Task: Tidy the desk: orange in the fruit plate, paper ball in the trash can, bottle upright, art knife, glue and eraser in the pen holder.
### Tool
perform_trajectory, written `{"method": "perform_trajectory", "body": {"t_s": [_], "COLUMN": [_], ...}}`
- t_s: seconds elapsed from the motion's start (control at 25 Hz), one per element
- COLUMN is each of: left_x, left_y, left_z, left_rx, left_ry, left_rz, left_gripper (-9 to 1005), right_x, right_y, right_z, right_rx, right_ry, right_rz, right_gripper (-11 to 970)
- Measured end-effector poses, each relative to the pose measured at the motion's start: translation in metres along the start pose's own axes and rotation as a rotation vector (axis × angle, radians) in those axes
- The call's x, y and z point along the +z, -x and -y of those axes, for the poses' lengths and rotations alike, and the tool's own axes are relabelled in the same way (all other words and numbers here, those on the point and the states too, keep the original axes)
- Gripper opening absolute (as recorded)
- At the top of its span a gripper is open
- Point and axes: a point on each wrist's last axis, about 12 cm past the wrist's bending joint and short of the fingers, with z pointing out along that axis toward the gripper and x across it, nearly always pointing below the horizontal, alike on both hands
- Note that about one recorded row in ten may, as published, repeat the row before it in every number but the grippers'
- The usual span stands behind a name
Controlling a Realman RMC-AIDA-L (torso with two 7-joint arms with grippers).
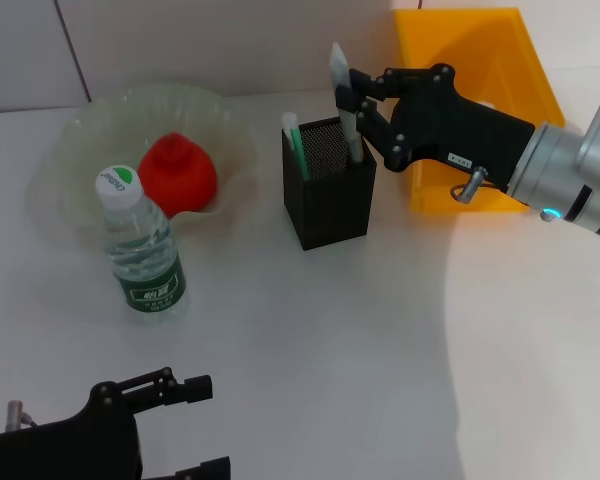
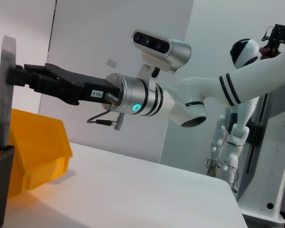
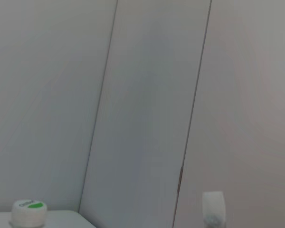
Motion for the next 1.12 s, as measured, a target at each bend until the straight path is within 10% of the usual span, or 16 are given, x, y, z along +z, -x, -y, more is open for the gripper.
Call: {"method": "perform_trajectory", "body": {"t_s": [1.12], "left_x": [-0.001], "left_y": [0.002], "left_z": [-0.001], "left_rx": [-0.025], "left_ry": [0.015], "left_rz": [0.022], "left_gripper": [782], "right_x": [0.028], "right_y": [-0.015], "right_z": [-0.004], "right_rx": [-0.016], "right_ry": [0.011], "right_rz": [-0.114], "right_gripper": [203]}}
